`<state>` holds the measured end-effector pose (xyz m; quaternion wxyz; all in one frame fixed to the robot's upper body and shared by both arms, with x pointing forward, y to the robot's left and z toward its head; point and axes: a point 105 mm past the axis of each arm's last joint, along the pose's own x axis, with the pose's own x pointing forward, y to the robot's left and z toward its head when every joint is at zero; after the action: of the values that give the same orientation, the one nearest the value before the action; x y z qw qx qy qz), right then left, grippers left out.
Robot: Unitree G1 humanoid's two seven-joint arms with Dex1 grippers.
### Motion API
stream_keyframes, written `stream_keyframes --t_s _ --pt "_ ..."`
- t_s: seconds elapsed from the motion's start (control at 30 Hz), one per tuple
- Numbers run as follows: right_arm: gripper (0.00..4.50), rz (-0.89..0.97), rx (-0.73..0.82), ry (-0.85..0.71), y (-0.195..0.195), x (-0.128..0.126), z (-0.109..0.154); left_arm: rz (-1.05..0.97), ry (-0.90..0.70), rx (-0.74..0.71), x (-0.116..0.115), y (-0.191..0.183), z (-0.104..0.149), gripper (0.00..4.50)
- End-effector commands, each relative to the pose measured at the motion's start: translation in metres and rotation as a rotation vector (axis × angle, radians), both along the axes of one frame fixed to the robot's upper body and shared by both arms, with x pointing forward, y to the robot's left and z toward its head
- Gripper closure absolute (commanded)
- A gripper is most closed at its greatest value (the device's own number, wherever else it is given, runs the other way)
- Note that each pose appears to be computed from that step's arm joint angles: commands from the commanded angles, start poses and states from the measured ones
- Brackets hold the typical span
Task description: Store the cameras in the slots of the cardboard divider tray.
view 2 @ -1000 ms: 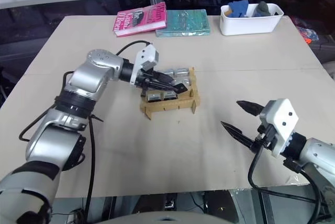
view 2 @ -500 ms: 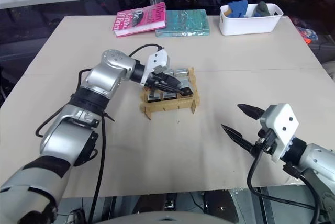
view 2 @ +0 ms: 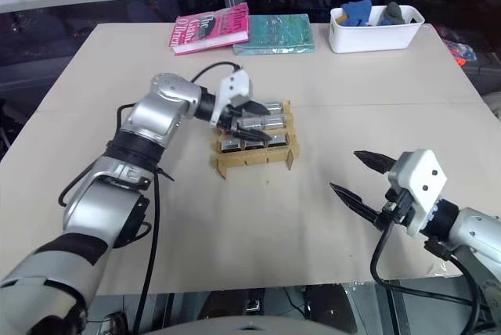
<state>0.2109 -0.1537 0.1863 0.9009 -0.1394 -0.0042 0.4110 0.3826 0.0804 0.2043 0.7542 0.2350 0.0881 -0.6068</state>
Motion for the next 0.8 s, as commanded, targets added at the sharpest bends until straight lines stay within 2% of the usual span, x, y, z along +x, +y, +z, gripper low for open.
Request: stream_keyframes --t_s 0.03,0.17,0.2,0.23,0.3,0.33,0.47,0.63,0.8 --pt "0.87 0.032 -0.002 -0.013 0.005 0.000 0.003 0.026 -0.083 -0.131 -0.005 0.005 0.035 1.06" --pt "0.87 -0.062 0.016 -0.039 0.002 0.024 0.000 0.193 -0.220 -0.396 -0.011 0.032 0.052 1.06" --pt "0.87 -0.083 0.019 -0.024 -0.001 0.029 -0.003 0.218 -0.194 -0.419 -0.017 0.039 0.047 1.06" --pt "0.62 -0.123 0.018 -0.015 -0.007 0.035 -0.007 0.227 -0.124 -0.461 -0.027 0.045 0.040 1.03" --pt "0.10 -0.096 0.008 0.012 -0.007 0.033 -0.013 0.289 -0.107 -0.542 -0.044 0.059 0.032 0.49" --pt "0.00 -0.104 0.002 0.005 -0.010 0.034 -0.014 0.350 -0.116 -0.557 -0.049 0.068 0.025 0.14" --pt "0.00 -0.131 -0.018 0.038 -0.031 0.029 -0.022 0.521 -0.145 -0.553 -0.072 0.091 0.003 0.05" --pt "0.00 -0.131 -0.022 0.135 -0.054 0.005 -0.035 0.669 -0.118 -0.439 -0.107 0.131 -0.038 0.05" --pt "0.00 -0.179 -0.027 0.147 -0.071 -0.004 -0.034 0.737 -0.085 -0.420 -0.123 0.146 -0.052 0.05"
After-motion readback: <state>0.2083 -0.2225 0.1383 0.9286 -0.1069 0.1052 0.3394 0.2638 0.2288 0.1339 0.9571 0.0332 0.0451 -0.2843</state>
